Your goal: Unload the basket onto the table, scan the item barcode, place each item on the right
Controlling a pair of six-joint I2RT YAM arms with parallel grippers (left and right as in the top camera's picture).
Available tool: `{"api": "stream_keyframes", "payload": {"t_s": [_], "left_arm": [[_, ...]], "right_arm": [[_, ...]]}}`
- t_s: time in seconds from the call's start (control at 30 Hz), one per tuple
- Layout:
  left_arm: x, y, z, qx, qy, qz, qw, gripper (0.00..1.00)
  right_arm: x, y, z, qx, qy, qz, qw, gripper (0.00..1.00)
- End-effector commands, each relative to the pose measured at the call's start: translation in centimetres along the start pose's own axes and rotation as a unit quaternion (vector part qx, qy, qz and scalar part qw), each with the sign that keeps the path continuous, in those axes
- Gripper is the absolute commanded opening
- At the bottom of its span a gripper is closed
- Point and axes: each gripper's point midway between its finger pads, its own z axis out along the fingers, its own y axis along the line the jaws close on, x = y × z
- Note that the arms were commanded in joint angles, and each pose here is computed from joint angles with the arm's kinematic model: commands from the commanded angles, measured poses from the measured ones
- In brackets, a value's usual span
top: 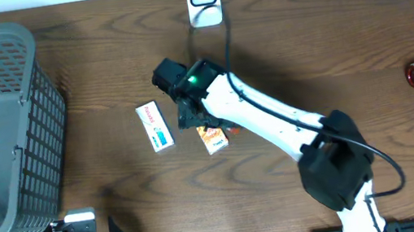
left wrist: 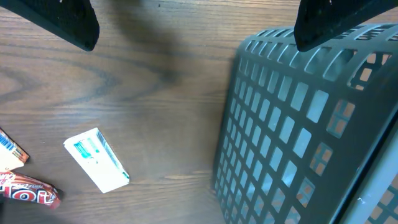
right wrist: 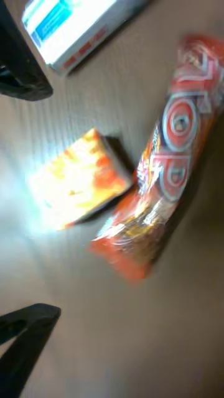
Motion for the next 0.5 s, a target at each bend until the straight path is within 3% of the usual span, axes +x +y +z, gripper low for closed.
{"api": "stream_keyframes", "payload": {"t_s": [0.0, 0.23, 0.47], "left_arm": [[-0.1, -0.1, -0.2, 0.004, -0.006, -0.001, 1.000, 0.99], [-0.1, -0.1, -0.2, 0.004, -0.006, -0.001, 1.000, 0.99], [-0.1, -0.1, -0.2, 0.004, -0.006, -0.001, 1.000, 0.99]], "right_arm": [[1.9, -1.2, 0.0, 0.024, 0.029, 0.272, 0.961, 0.99], [4.1, 1.1, 4.9, -0.017, 0.048, 0.368, 0.928, 0.99], [3.3, 1.2, 7.0, -0.038, 0.018, 0.382, 0.923, 0.99]]}}
